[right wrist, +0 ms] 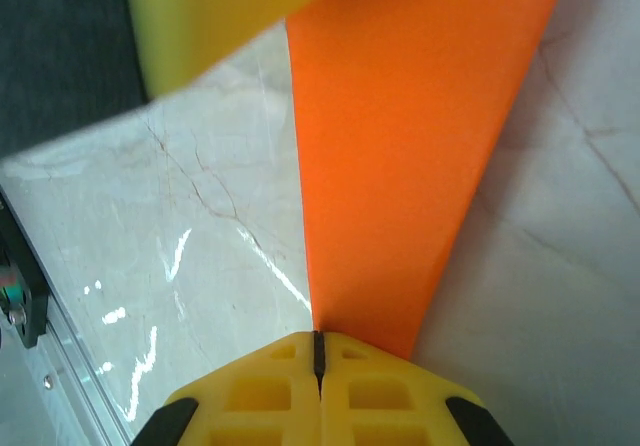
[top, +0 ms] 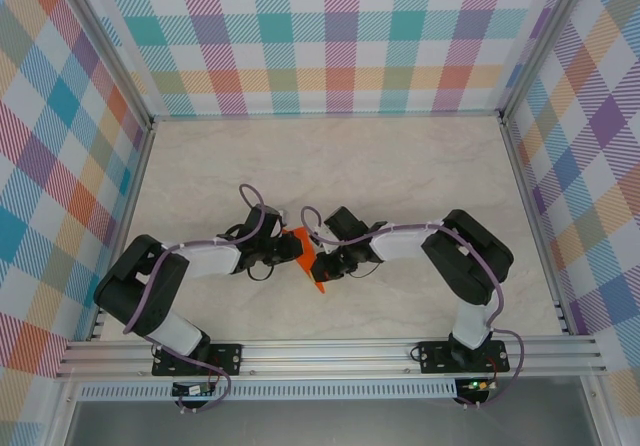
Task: Fold a paper plane with a square sheet of paper (pick it up from the middle)
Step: Fold the wing for the fifth time at the center of the table.
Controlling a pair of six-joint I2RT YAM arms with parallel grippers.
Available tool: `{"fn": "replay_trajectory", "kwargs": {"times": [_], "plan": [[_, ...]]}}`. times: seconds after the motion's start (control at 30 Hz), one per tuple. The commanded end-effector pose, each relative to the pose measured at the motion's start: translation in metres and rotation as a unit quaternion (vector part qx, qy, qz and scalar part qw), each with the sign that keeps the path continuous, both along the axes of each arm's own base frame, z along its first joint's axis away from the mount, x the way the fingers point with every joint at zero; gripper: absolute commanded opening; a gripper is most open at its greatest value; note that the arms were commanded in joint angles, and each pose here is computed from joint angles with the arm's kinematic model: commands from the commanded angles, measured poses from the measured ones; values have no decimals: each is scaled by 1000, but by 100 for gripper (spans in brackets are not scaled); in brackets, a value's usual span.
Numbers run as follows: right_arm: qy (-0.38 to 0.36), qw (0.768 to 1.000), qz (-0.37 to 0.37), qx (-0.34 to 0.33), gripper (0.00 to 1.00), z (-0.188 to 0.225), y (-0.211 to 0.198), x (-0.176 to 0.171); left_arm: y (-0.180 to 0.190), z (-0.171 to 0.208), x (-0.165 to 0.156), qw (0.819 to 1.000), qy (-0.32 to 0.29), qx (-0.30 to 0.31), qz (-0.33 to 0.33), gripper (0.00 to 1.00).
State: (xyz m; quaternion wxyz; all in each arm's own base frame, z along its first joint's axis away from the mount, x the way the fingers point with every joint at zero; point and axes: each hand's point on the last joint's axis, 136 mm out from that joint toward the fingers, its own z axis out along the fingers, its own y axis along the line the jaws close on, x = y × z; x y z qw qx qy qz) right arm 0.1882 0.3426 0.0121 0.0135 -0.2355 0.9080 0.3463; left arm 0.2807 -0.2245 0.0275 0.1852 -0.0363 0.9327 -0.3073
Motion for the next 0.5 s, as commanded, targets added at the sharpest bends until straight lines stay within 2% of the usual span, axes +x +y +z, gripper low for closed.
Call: {"fn": "replay_trajectory", "kwargs": {"times": [0.0, 0.47], "plan": [[70, 989, 2, -129, 0, -47, -63, -40, 6, -9, -1, 999, -3, 24, -31, 10], [85, 985, -7, -147, 0, -49, -80, -46, 28, -31, 6, 998, 3, 58, -19, 8]]}}
